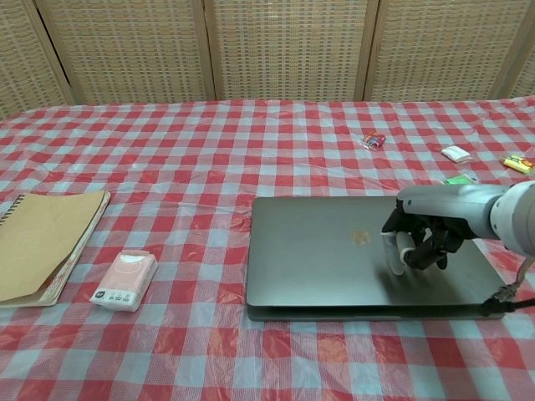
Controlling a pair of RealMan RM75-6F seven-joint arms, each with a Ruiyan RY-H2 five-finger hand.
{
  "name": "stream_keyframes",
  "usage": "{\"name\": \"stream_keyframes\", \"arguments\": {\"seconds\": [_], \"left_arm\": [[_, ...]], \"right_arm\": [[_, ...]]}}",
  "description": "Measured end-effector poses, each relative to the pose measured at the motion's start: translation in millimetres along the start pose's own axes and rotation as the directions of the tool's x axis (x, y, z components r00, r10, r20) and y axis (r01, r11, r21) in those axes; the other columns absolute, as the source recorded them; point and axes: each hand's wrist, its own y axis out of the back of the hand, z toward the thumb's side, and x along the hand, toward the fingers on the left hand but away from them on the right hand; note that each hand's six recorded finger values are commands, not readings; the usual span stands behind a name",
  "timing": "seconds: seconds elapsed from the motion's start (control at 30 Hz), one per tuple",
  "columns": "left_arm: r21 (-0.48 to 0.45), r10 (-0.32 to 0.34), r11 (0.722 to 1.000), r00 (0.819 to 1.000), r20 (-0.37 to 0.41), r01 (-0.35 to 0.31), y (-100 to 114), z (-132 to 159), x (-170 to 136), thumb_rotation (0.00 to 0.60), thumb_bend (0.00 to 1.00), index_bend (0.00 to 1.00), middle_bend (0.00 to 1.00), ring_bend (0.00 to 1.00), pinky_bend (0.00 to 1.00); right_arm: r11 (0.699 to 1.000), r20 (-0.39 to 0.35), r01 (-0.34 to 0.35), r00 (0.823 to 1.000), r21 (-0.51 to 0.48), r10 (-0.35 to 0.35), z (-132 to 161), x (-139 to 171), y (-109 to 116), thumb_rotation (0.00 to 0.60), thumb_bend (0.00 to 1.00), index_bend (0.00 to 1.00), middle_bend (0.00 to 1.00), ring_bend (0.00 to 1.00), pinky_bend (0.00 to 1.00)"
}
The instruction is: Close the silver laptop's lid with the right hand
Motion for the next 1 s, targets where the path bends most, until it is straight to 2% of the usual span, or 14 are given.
{"name": "stream_keyframes", "arguments": {"seconds": [0.57,0.67,0.77,0.83,0.93,1.0], "left_arm": [[0.0,0.0,1.0,1.0,-0.002,0.0,0,-1,0,0.6,0.12,0.0,0.0,0.0,0.0],[-0.001,0.001,1.0,1.0,-0.001,-0.001,0,0,0,0.6,0.12,0.0,0.0,0.0,0.0],[-0.003,0.006,1.0,1.0,-0.005,-0.006,2,-1,0,0.6,0.12,0.0,0.0,0.0,0.0],[-0.004,0.009,1.0,1.0,-0.007,-0.009,2,-2,0,0.6,0.12,0.0,0.0,0.0,0.0],[-0.006,0.014,1.0,1.0,-0.011,-0.014,4,-3,0,0.6,0.12,0.0,0.0,0.0,0.0],[-0.008,0.018,1.0,1.0,-0.013,-0.018,5,-3,0,0.6,0.12,0.0,0.0,0.0,0.0]], "right_arm": [[1.0,0.005,-0.019,1.0,-0.015,0.019,-4,-3,-7,0.6,1.0,0.61,0.49,0.42,0.51],[1.0,-0.002,-0.013,1.0,-0.02,0.013,-3,-2,-5,0.6,1.0,0.58,0.46,0.39,0.48],[1.0,-0.025,0.008,1.0,-0.028,-0.009,0,1,1,0.6,0.99,0.51,0.37,0.32,0.39],[0.999,-0.049,0.036,0.998,-0.028,-0.037,2,3,9,0.6,0.86,0.46,0.27,0.23,0.31],[0.995,-0.089,0.091,0.992,-0.027,-0.093,6,8,23,0.6,0.67,0.4,0.18,0.13,0.24],[0.991,-0.113,0.134,0.984,-0.024,-0.135,6,11,32,0.6,0.54,0.32,0.09,0.06,0.2]]}}
